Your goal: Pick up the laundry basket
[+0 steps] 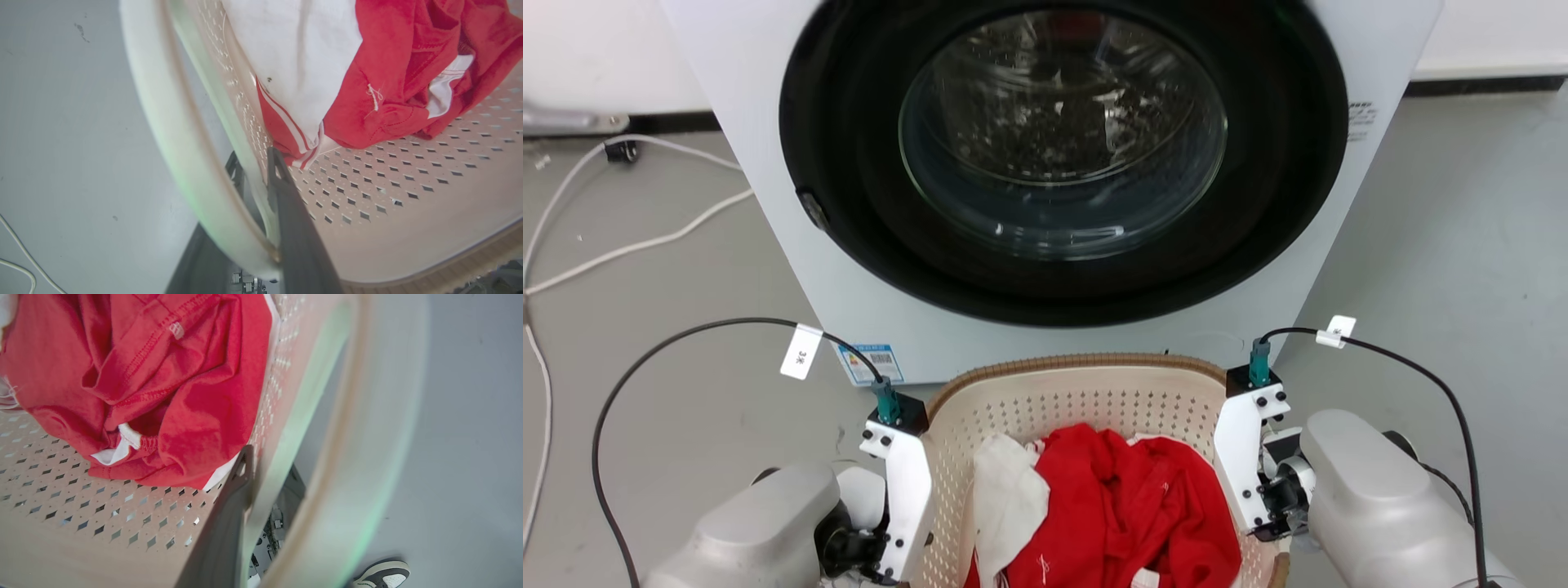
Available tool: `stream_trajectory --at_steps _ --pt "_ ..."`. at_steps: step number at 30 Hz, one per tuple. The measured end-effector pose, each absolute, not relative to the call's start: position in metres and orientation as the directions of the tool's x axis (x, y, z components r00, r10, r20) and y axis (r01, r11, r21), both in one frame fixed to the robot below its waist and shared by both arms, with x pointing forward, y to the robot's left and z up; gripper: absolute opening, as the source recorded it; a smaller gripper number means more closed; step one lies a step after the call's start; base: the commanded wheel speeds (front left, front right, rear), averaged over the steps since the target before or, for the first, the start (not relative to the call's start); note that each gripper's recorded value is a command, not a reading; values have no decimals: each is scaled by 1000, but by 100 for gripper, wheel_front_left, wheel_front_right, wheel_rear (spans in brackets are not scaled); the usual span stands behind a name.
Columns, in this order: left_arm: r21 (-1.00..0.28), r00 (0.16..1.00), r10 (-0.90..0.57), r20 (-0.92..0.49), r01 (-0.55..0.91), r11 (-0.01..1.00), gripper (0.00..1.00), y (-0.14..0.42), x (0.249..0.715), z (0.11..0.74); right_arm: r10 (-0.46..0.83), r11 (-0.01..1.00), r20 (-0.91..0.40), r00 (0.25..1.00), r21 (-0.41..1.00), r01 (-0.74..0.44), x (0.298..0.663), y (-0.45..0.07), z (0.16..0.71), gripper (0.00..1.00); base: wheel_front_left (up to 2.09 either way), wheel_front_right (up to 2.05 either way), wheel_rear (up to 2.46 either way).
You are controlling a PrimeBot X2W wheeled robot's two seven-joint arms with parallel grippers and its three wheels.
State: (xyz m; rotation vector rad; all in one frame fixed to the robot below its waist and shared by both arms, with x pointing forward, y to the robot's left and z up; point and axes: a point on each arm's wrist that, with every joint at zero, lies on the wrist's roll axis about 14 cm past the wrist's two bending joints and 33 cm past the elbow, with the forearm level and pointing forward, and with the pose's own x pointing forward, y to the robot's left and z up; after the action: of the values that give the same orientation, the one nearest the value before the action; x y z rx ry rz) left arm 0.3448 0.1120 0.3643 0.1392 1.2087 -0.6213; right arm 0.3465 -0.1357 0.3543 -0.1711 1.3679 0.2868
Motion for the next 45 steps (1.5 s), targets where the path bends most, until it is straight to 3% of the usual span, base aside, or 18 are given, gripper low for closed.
stream_trajectory --at_steps 16,45 --pt "-236 157 -360 -920 512 826 0 116 323 373 109 944 -982 157 53 -325 336 -128 367 0 0 0 0" --pt "-250 146 -364 -920 496 831 0 116 322 372 109 942 -983 147 56 -330 333 -128 364 0 0 0 0"
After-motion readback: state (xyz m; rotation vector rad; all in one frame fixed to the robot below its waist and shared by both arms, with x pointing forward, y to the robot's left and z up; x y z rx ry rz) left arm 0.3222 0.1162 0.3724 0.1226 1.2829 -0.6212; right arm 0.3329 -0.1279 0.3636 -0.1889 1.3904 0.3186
